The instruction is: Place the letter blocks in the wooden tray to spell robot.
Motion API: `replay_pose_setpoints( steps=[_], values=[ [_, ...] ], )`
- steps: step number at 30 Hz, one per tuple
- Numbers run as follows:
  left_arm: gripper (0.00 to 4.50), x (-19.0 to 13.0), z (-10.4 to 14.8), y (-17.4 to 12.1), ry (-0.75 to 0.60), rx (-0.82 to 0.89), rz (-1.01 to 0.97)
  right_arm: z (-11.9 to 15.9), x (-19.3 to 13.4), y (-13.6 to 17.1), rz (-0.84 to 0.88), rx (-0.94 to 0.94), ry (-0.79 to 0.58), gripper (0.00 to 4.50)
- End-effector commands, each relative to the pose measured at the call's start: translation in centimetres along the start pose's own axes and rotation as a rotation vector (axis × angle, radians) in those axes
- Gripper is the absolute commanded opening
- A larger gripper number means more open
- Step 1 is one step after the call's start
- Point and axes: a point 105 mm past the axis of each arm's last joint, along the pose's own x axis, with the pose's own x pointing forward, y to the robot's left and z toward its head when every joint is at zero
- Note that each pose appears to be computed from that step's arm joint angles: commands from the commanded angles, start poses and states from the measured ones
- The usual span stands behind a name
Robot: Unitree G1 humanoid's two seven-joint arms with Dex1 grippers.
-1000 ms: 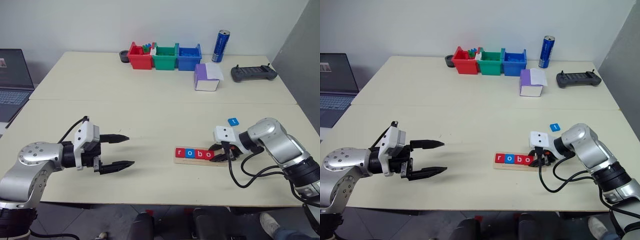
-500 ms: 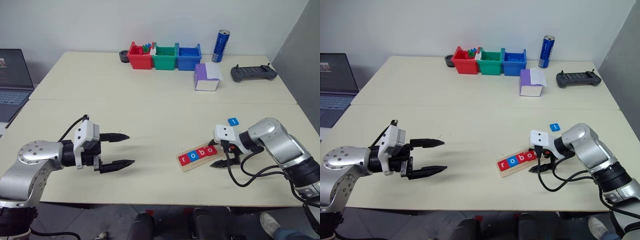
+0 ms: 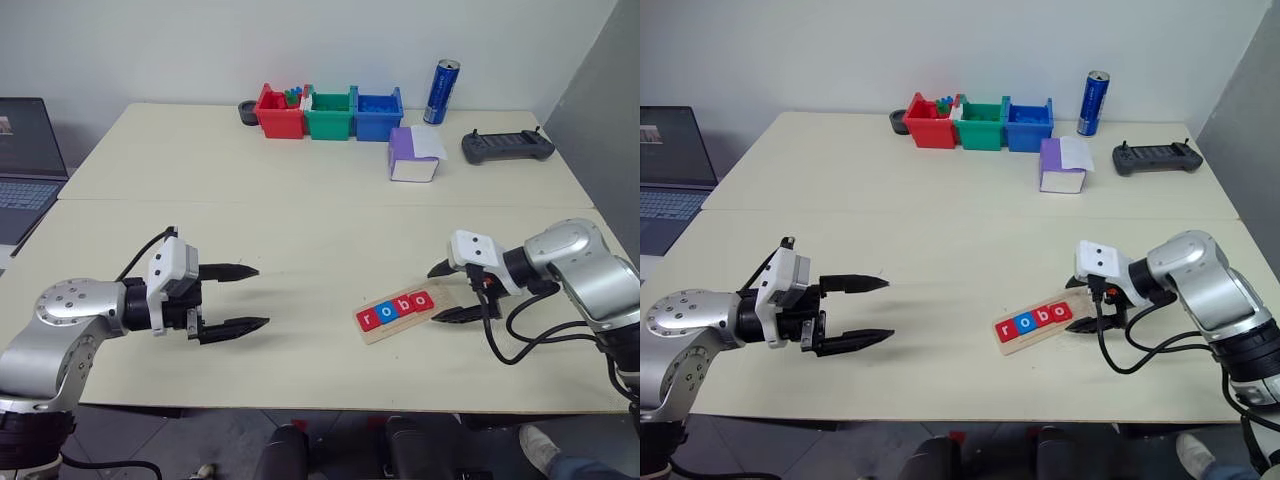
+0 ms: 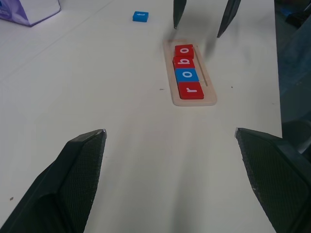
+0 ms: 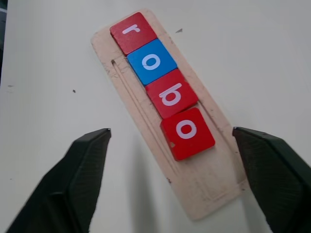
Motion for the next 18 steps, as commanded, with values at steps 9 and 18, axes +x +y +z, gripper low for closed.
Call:
replay_pose_setpoints(
  steps=[9,18],
  values=[
    [4.5,-0.3,0.6,0.0,-0.004,0.024,0.004,0.1,0.3,0.0,0.005,0.007,-0.023,0.07],
    [4.5,-0.2,0.6,0.0,-0.004,0.025,0.005,-1.5,1.1,-0.1,0.012,0.011,0.028,0.03]
  ],
)
